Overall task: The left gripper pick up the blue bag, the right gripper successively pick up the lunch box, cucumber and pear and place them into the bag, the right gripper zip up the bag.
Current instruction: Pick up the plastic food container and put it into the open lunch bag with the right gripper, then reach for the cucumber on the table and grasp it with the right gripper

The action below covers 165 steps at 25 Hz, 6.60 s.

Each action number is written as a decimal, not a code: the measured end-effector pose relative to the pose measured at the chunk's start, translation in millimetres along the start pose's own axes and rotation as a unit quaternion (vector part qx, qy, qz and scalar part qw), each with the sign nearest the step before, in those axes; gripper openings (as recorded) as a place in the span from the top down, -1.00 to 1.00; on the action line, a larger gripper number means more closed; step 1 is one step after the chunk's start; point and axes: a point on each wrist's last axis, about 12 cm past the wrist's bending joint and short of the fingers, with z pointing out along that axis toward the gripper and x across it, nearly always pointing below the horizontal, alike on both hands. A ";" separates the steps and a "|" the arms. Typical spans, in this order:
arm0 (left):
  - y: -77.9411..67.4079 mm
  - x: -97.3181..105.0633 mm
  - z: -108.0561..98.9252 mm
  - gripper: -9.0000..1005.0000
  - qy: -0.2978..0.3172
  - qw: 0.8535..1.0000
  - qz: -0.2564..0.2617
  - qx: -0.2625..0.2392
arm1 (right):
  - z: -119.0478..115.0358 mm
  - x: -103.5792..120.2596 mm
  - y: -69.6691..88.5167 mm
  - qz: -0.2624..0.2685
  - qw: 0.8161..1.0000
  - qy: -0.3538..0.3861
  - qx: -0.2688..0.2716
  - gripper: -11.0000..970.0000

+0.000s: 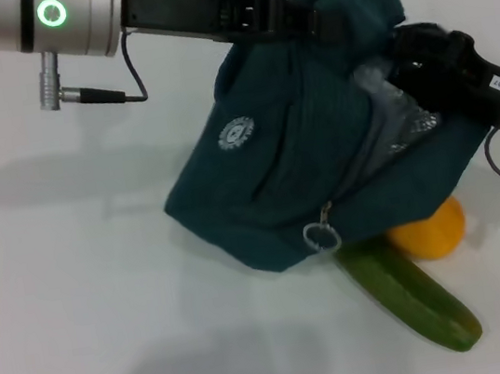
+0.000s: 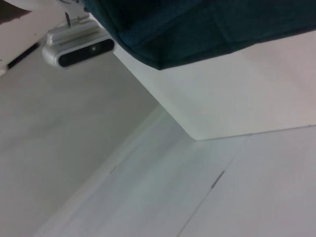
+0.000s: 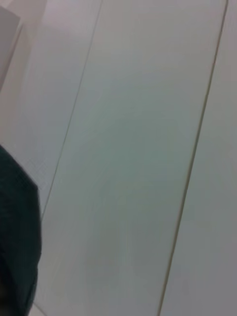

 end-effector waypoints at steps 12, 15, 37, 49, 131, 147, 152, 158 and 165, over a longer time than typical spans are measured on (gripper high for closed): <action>16.6 2.5 -14.4 0.89 -0.048 0.999 0.004 -0.013 | -7.1 -8.8 1.1 -0.020 1.000 -0.006 0.003 0.36; 18.4 2.2 -15.2 0.89 -0.052 0.998 0.006 -0.017 | -8.1 -8.8 1.7 -0.026 1.000 0.002 0.002 0.31; 49.3 21.2 -27.5 0.89 -0.070 0.996 -0.016 -0.051 | -82.7 -20.1 41.0 -0.238 0.960 -0.079 -0.121 -0.37; 57.8 29.0 -35.5 0.88 -0.083 0.994 -0.018 -0.074 | -105.6 -5.2 60.8 -0.286 0.933 0.148 -0.160 -0.25; 53.8 10.3 -19.5 0.88 -0.098 0.993 0.020 -0.069 | 125.6 2.1 67.6 -0.250 0.636 0.631 0.368 -0.65; 54.0 10.7 -19.6 0.89 -0.098 0.993 0.019 -0.069 | 132.0 12.4 59.9 -0.286 0.618 0.632 0.370 -0.65; 53.9 11.1 -20.3 0.89 -0.102 0.992 0.018 -0.067 | 133.5 16.0 60.8 -0.286 0.613 0.637 0.370 -0.65; 54.5 12.8 -21.5 0.88 -0.105 0.992 0.014 -0.066 | 132.6 16.2 61.0 -0.281 0.610 0.638 0.377 -0.64; 53.9 11.8 -21.1 0.88 -0.106 0.992 0.016 -0.065 | 129.9 18.8 57.7 -0.283 0.600 0.642 0.383 -0.58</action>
